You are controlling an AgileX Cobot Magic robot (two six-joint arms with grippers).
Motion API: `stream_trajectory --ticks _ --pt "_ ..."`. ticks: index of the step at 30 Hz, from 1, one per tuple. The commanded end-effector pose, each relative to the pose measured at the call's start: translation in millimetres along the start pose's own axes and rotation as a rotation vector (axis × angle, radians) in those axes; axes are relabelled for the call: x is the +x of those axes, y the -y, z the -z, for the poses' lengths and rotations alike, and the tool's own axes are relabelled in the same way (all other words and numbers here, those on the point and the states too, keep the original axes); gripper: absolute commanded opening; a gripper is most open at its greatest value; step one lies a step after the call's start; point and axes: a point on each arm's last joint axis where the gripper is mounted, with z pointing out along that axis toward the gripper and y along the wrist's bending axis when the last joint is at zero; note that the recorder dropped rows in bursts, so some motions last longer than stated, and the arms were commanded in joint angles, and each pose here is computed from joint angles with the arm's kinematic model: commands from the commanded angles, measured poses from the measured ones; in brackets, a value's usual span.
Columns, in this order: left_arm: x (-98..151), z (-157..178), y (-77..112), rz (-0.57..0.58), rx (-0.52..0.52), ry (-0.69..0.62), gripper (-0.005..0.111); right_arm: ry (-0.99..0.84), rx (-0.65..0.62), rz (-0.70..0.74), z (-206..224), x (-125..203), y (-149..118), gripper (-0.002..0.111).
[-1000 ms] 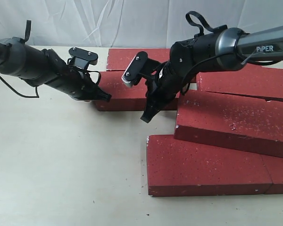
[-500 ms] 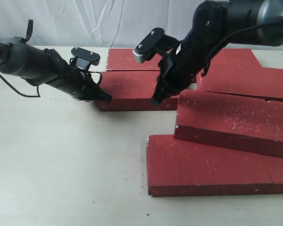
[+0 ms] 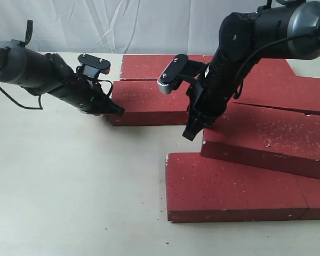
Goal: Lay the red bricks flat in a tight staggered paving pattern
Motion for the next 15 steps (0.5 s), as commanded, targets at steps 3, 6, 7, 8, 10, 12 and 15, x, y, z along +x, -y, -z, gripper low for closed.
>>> stream_trajectory --ticks 3,6,7,8,10,12,15 --pt "5.0 -1.3 1.0 -0.001 0.020 -0.034 0.000 -0.077 0.068 -0.038 11.7 9.4 4.6 -0.001" --pt "5.0 -1.3 1.0 -0.001 0.020 -0.034 0.000 -0.132 0.089 -0.059 16.0 14.8 5.5 -0.001" --pt "5.0 -1.3 1.0 -0.001 0.020 -0.033 0.000 -0.151 0.099 -0.064 16.3 16.5 6.3 -0.001" --pt "5.0 -1.3 1.0 -0.001 0.020 -0.033 0.000 -0.171 0.114 -0.072 16.7 18.4 7.5 -0.001" --pt "5.0 -1.3 1.0 -0.001 0.020 -0.033 0.000 -0.198 0.149 -0.079 15.7 22.2 9.9 -0.001" --pt "5.0 -1.3 1.0 -0.001 0.020 -0.033 0.000 -0.194 0.179 -0.079 16.0 21.9 12.6 -0.001" --pt "5.0 -1.3 1.0 -0.001 0.020 -0.033 0.000 -0.092 0.201 -0.093 18.6 13.4 14.2 -0.001"
